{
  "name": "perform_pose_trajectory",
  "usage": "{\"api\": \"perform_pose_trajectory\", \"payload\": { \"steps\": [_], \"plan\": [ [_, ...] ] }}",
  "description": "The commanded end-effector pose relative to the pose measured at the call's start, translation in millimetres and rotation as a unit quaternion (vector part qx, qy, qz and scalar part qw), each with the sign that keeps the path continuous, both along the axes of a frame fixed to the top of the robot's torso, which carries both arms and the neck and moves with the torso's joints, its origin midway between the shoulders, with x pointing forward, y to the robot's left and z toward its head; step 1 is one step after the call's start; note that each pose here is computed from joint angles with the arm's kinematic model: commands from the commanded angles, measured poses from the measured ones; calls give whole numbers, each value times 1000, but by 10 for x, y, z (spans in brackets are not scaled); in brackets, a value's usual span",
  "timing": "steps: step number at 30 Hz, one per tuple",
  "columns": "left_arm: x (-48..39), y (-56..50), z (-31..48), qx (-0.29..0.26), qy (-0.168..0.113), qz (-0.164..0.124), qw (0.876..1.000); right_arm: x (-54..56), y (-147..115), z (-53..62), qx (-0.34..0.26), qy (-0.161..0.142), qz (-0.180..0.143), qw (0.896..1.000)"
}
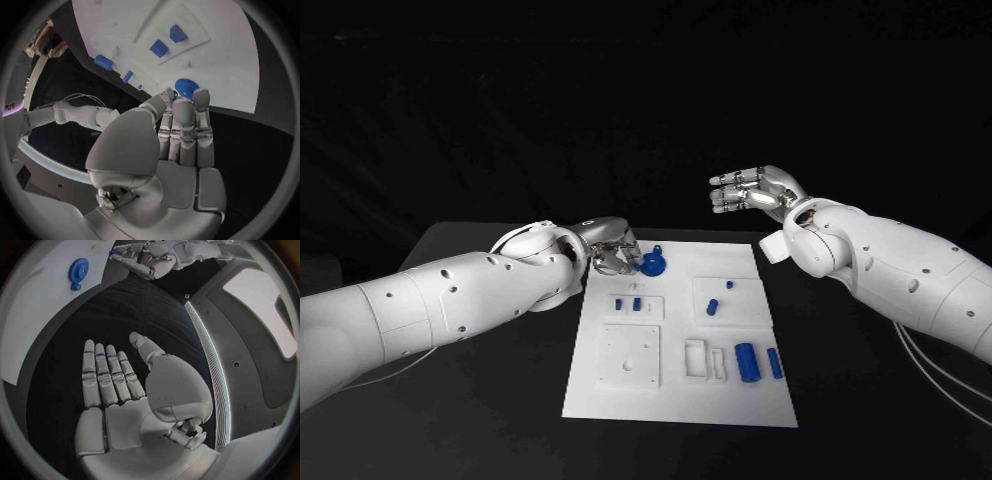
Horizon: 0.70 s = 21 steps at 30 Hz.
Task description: Assemble the parts on the task board
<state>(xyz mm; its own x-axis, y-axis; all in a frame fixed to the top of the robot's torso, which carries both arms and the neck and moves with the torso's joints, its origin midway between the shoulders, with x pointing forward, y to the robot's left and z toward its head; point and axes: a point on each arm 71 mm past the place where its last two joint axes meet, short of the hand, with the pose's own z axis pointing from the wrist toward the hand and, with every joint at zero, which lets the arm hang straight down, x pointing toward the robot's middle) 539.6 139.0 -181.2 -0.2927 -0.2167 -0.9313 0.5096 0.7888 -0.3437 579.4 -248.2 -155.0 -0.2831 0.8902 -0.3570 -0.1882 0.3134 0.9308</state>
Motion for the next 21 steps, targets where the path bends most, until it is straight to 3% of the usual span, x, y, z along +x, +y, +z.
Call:
{"api": "perform_pose_trajectory", "payload": {
  "steps": [1,6,21],
  "plan": [
    [3,69,-38,13,38,7,999,-8,11,5,-2,-3,9,1000],
    [32,145,-54,21,44,15,999,-10,10,8,-2,-3,9,1000],
    [60,166,-195,36,64,17,997,-11,24,8,-2,-4,10,1000]
  ]
}}
